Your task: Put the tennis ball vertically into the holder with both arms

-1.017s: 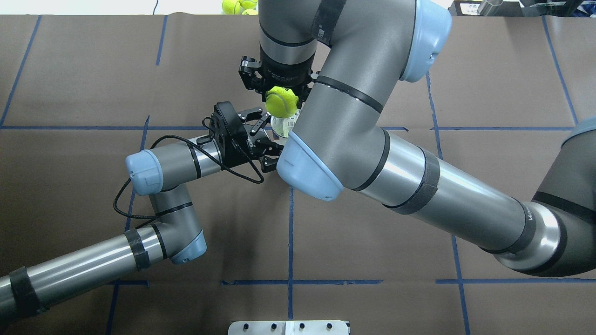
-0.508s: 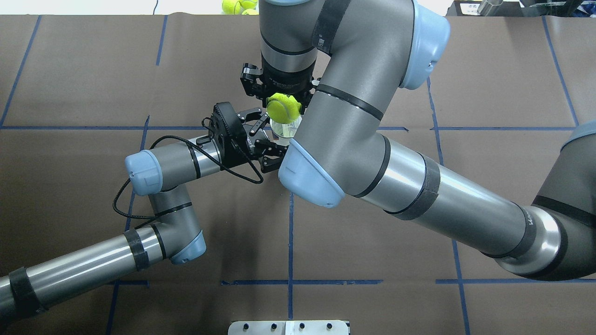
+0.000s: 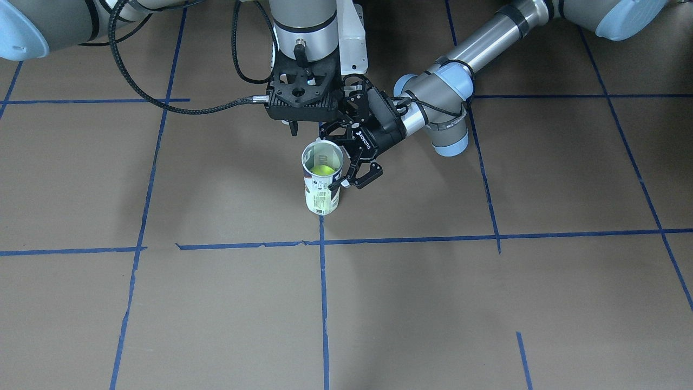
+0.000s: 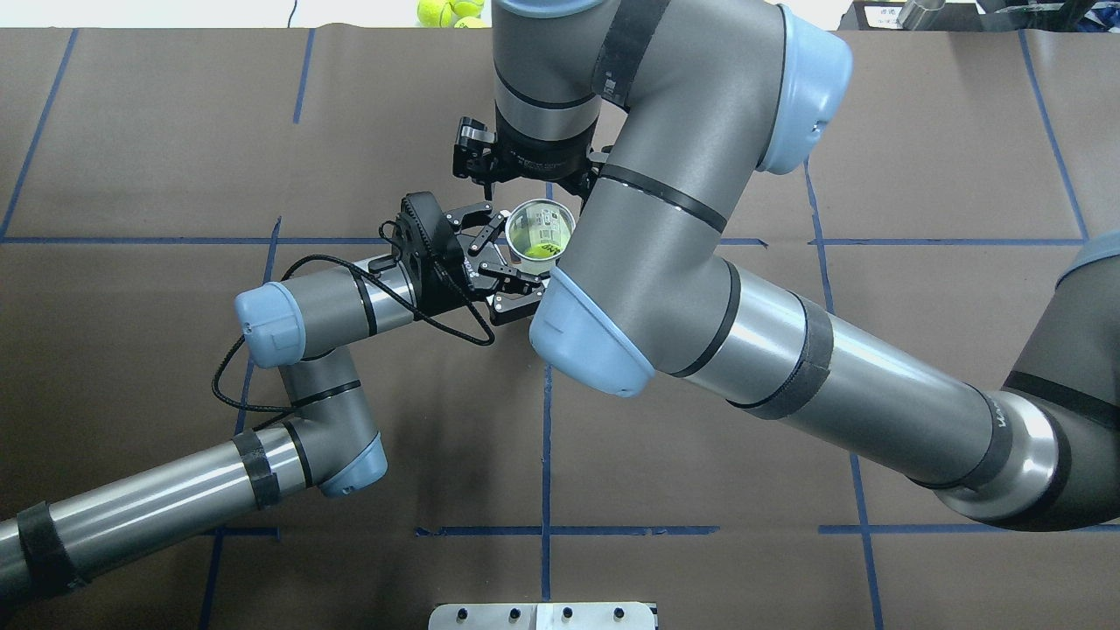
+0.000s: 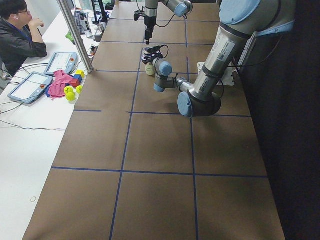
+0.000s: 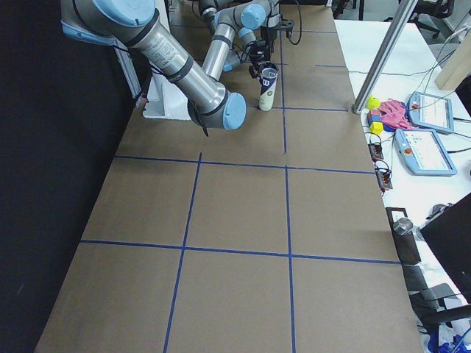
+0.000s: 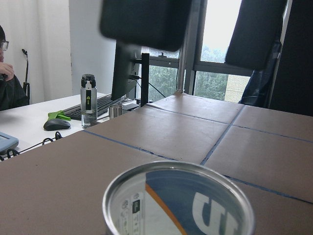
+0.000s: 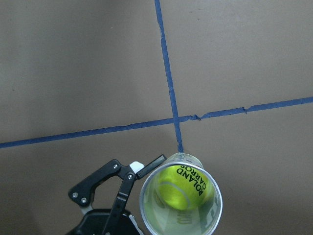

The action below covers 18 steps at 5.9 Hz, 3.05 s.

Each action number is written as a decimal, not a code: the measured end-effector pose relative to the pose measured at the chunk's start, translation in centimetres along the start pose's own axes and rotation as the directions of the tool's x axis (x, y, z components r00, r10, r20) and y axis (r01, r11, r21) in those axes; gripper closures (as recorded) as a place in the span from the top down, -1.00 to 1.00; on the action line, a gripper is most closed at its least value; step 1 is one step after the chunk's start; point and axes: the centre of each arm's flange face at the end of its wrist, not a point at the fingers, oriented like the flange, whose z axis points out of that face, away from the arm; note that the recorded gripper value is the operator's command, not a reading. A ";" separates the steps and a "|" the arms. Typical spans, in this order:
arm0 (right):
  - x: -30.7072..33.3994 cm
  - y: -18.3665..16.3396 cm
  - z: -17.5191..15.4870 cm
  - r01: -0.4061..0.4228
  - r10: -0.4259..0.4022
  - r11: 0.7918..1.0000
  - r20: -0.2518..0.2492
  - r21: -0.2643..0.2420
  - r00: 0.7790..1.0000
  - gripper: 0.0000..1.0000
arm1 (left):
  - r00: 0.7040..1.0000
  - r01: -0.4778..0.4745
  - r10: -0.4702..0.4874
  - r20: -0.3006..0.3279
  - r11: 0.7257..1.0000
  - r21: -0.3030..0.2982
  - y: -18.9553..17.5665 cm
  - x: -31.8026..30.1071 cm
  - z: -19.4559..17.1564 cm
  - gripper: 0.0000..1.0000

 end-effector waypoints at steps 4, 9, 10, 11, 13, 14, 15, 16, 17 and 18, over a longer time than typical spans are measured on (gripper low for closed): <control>8.1 0.1 0.4 0.141 -0.141 0.990 -0.007 0.010 0.990 1.00 | 1.000 0.000 0.001 -0.018 0.999 0.044 -2.1 0.8 -0.4 0.98; 25.5 -7.7 0.4 0.365 -0.366 0.931 -0.096 -0.020 0.926 1.00 | 0.996 -0.017 0.011 0.088 0.998 0.065 -10.9 -3.6 -2.0 1.00; 31.2 -9.6 0.0 0.411 -0.412 0.911 -0.104 -0.041 0.905 1.00 | 0.989 -0.019 0.021 0.147 1.000 -0.017 -12.1 -4.5 -2.5 1.00; 38.3 -11.4 -0.4 0.459 -0.464 0.886 -0.109 -0.062 0.879 1.00 | 0.979 -0.008 0.031 0.202 0.993 -0.117 -12.5 -4.7 -3.4 1.00; 51.6 -12.8 -2.2 0.535 -0.544 0.839 -0.105 -0.099 0.833 1.00 | 0.945 0.061 0.070 0.318 0.921 -0.384 -13.7 -4.3 -5.2 1.00; 57.4 -13.0 -3.3 0.562 -0.572 0.819 -0.097 -0.113 0.815 1.00 | 0.929 0.103 0.089 0.359 0.870 -0.482 -13.9 -5.3 -6.2 1.00; 62.9 -13.5 -4.0 0.583 -0.593 0.803 -0.079 -0.123 0.801 1.00 | 0.917 0.151 0.087 0.389 0.827 -0.541 -13.8 -8.0 -8.1 1.00; 68.1 -13.6 -4.3 0.594 -0.605 0.793 -0.063 -0.133 0.793 1.00 | 0.900 0.228 0.067 0.431 0.770 -0.596 -13.9 -11.4 -10.5 1.00; 72.7 -12.7 -4.4 0.581 -0.592 0.801 -0.052 -0.143 0.804 1.00 | 0.863 0.344 0.040 0.503 0.682 -0.646 -14.4 -15.4 -13.2 1.00; 76.2 -11.1 -4.2 0.544 -0.555 0.825 -0.040 -0.150 0.831 1.00 | 0.818 0.467 0.003 0.575 0.581 -0.667 -14.8 -18.8 -16.0 1.00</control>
